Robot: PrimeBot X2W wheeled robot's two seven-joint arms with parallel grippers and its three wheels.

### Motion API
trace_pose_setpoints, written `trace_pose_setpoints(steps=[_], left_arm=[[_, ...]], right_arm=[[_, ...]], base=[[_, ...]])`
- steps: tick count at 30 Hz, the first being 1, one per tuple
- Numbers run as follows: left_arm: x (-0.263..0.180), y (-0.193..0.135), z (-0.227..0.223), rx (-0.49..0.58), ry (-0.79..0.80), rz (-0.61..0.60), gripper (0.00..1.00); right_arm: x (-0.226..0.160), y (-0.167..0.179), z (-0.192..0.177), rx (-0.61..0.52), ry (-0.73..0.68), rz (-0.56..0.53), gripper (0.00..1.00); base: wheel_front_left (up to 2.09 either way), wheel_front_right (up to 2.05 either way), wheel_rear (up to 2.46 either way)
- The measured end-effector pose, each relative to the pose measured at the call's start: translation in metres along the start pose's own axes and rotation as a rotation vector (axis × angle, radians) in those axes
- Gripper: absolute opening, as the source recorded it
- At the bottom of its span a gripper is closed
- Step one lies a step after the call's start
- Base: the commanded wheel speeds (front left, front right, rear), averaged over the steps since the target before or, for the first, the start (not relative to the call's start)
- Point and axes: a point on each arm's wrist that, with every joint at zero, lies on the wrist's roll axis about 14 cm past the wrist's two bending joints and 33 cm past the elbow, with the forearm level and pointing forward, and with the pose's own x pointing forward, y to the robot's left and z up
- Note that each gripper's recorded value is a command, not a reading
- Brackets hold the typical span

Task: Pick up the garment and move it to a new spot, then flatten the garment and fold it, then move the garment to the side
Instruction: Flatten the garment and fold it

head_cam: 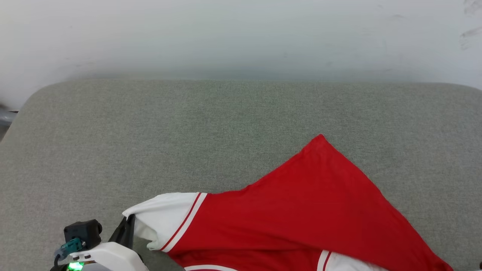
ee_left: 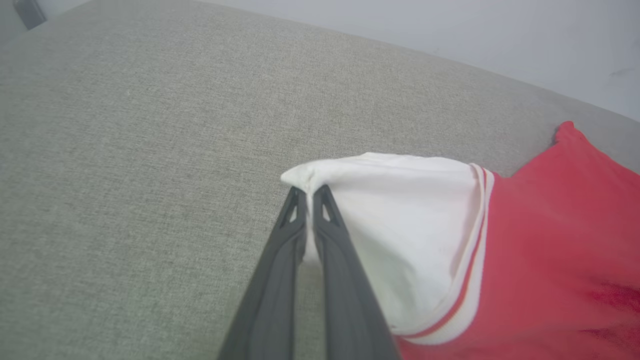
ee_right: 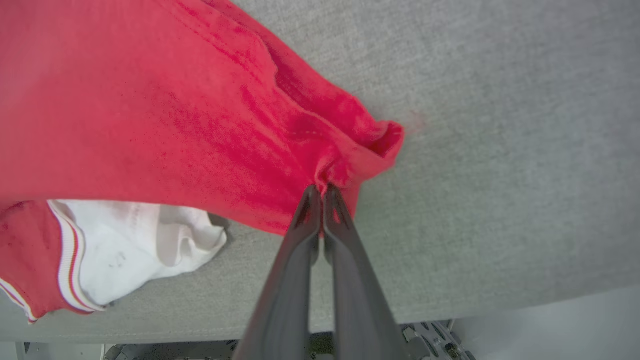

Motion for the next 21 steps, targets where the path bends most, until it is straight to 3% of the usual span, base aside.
trace_pose_setpoints(steps=[5,6,7,10,16,21], left_arm=[[-0.002,0.001,-0.009,-0.006,0.026,0.000,0.00],[-0.002,0.001,-0.011,-0.009,0.030,-0.002,0.00],[-0.001,0.001,-0.012,-0.010,0.034,-0.003,0.00],[-0.001,-0.001,-0.014,-0.012,0.039,-0.008,0.00],[0.000,-0.005,-0.012,-0.021,0.028,-0.024,0.00],[0.007,-0.012,-0.006,-0.034,0.003,-0.034,0.00]], right_arm=[[-0.013,-0.013,-0.031,0.069,0.055,-0.009,0.00],[-0.013,-0.012,-0.031,0.080,0.039,-0.003,0.39],[-0.013,-0.012,-0.028,0.082,0.018,-0.005,1.00],[-0.013,-0.010,-0.008,0.064,-0.081,-0.006,1.00],[-0.015,0.022,0.076,-0.064,-0.412,0.040,1.00],[0.001,0.056,0.111,-0.147,-0.496,0.121,1.00]], base=[[0.00,0.00,0.00],[0.00,0.00,0.00],[0.00,0.00,0.00],[0.00,0.00,0.00],[0.00,0.00,0.00],[0.00,0.00,0.00]])
